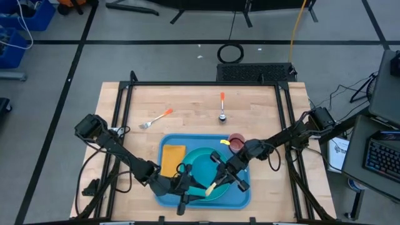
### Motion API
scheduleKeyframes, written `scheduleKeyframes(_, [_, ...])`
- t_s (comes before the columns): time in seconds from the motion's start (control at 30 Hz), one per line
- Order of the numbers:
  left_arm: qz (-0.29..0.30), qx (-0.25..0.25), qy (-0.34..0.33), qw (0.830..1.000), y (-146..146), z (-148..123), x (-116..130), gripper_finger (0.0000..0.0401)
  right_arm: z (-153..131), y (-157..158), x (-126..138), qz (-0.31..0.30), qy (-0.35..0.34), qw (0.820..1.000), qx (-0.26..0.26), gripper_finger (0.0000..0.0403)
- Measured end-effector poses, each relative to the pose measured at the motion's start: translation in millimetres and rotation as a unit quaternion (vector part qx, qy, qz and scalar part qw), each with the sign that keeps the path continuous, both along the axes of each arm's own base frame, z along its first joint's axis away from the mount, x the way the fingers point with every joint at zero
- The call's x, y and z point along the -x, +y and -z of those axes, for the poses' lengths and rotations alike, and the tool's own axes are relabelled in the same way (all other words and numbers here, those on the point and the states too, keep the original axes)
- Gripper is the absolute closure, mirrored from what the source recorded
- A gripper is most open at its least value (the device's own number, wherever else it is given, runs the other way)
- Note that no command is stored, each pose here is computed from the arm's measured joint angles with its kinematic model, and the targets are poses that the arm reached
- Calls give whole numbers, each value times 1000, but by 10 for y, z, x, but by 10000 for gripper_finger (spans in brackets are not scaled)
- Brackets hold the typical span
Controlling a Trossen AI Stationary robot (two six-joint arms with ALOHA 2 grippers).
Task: Set up tray
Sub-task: Put the yellow knife on top of the yellow napkin
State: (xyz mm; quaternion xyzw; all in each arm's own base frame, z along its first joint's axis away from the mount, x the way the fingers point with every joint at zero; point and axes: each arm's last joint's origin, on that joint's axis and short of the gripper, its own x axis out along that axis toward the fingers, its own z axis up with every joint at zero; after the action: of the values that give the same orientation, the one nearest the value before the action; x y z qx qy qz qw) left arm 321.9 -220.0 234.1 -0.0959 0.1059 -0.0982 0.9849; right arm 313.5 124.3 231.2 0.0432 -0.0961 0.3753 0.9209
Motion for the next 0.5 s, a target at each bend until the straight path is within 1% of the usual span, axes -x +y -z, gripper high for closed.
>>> scheduleKeyframes(0.07, [14, 4, 0, 1000, -5, -4, -2, 245, 0, -2, -1, 0, 0, 1000, 0, 370])
scheduleKeyframes(0.2, [11, 2, 0, 1000, 2, -2, -5, 245, 0, -1, 0, 0, -2, 1000, 1, 370])
scheduleKeyframes(0.3, [26, 7, 2, 1000, 27, -3, -27, 245, -1, -1, 0, 1, -5, 1000, 4, 370])
scheduleKeyframes(0.4, [20, 9, -1, 1000, 79, -10, -63, 245, -1, -1, 0, 1, -7, 1000, 6, 370])
scheduleKeyframes(0.5, [34, 13, 2, 999, 124, -7, -97, 245, -5, -2, 1, 2, -10, 1000, 6, 370])
